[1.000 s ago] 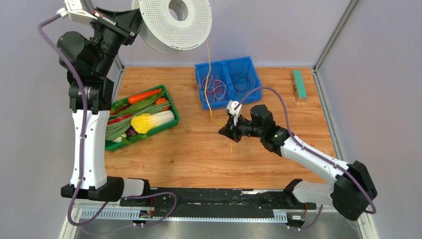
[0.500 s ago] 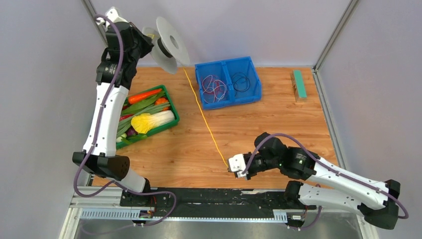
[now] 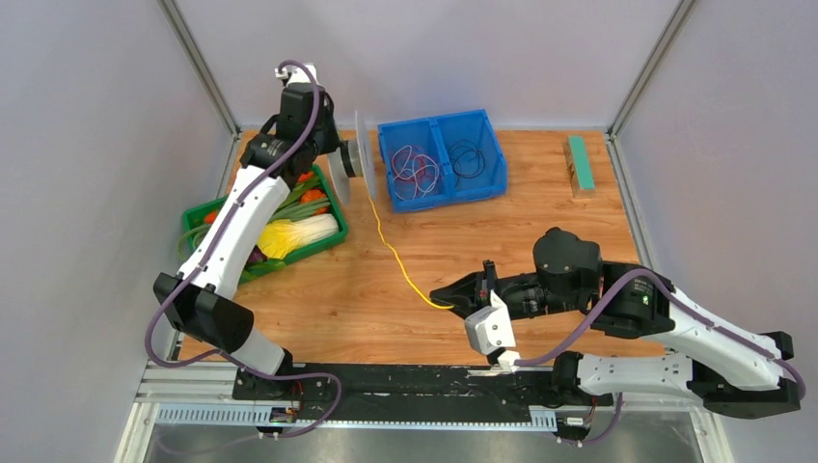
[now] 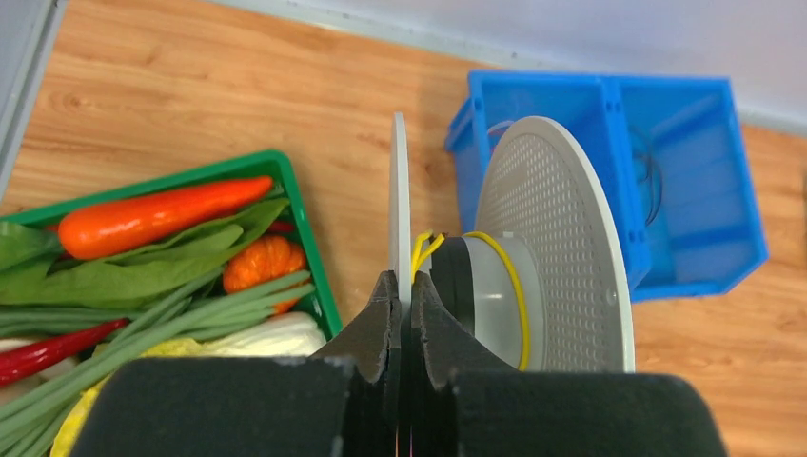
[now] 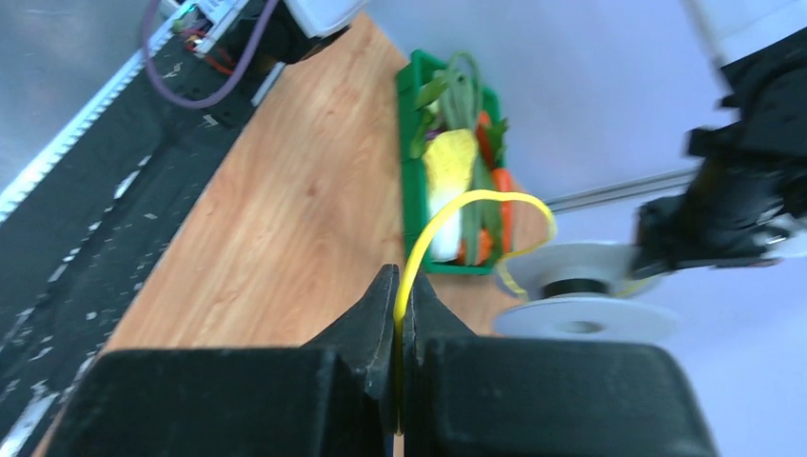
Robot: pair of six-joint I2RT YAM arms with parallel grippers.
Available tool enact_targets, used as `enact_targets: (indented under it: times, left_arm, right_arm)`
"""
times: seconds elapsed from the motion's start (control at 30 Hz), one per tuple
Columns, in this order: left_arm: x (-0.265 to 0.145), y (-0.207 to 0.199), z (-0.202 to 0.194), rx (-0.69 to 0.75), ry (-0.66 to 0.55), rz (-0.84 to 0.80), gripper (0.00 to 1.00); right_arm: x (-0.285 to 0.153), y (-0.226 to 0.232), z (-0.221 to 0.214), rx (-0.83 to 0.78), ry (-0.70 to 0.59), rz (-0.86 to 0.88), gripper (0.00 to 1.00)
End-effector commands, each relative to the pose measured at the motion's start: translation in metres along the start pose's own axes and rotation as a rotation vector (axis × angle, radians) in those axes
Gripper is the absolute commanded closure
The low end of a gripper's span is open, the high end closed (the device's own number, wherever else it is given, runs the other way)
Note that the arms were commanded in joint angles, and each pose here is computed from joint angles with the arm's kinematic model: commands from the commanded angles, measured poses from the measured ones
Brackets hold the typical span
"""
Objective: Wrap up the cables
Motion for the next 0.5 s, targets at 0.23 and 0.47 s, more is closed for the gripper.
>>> enact_targets:
  times: [0.23, 0.47]
  left_arm:
    - [-0.005, -0.011, -0.020, 0.133, 0.003, 0.031, 1.00]
    - [-0.014, -0.025, -0.057, 0.183, 0.070, -0.037, 1.00]
  right_arm:
    - [-0.025, -0.098, 0.045, -0.274, -0.026, -0.263, 1.00]
    - [-0.033, -0.143, 0.054, -0.343, 0.008, -0.412, 1.00]
Point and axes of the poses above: each gripper's point midway between its finger pads, its own x axis out along the fingers, its own y axis along the line the jaws close on, z = x × y, the point moved 2 cm from there along -x, back along the fingers, and after that the axes turned 9 degrees about -x, right-handed, at the moved point
